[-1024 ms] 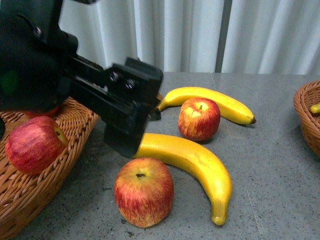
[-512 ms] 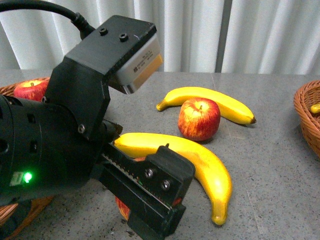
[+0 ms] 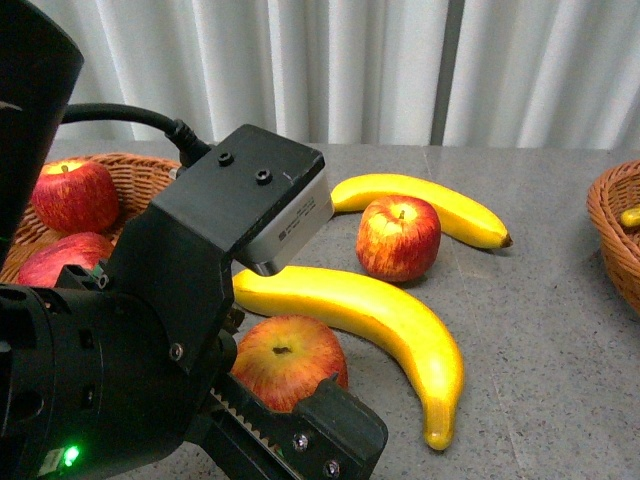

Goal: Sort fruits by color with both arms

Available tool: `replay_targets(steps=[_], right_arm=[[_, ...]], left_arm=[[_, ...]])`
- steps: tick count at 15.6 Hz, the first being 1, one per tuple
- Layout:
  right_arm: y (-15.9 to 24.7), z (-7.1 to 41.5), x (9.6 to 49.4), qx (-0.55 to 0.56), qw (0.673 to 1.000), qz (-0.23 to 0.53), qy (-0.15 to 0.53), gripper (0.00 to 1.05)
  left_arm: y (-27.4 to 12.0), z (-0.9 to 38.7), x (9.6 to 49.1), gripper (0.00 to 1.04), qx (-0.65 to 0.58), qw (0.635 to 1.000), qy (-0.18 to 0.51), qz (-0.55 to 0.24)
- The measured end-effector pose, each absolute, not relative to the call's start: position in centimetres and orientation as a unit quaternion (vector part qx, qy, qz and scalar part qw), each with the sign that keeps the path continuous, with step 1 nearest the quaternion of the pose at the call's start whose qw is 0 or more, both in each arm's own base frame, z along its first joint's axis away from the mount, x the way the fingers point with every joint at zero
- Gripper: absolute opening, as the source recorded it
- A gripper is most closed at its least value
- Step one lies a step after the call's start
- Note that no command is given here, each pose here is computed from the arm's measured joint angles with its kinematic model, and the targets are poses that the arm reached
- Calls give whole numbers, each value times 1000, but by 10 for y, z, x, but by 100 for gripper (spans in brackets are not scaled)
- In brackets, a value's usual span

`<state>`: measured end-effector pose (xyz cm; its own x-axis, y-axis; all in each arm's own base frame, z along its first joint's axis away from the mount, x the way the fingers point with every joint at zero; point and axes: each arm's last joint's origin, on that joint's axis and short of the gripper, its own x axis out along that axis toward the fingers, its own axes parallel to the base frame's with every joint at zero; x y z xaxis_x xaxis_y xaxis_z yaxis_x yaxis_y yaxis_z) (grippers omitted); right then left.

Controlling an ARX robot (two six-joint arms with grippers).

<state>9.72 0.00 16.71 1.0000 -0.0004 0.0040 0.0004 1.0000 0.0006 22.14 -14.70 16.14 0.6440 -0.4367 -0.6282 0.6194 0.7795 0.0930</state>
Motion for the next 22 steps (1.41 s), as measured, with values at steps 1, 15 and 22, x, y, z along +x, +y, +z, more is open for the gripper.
replay_targets(steps=[1,15,22], right_arm=[[0,167,97,0,1000,0,-2,98],[0,167,97,0,1000,0,-2,98],[0,167,97,0,1000,0,-2,98]], left_arm=[[-148,160,223,98,151,894,300,-295],[-94,246,228,62,105,973,145,-147],[18,216,228,62,-33,974,195,106]])
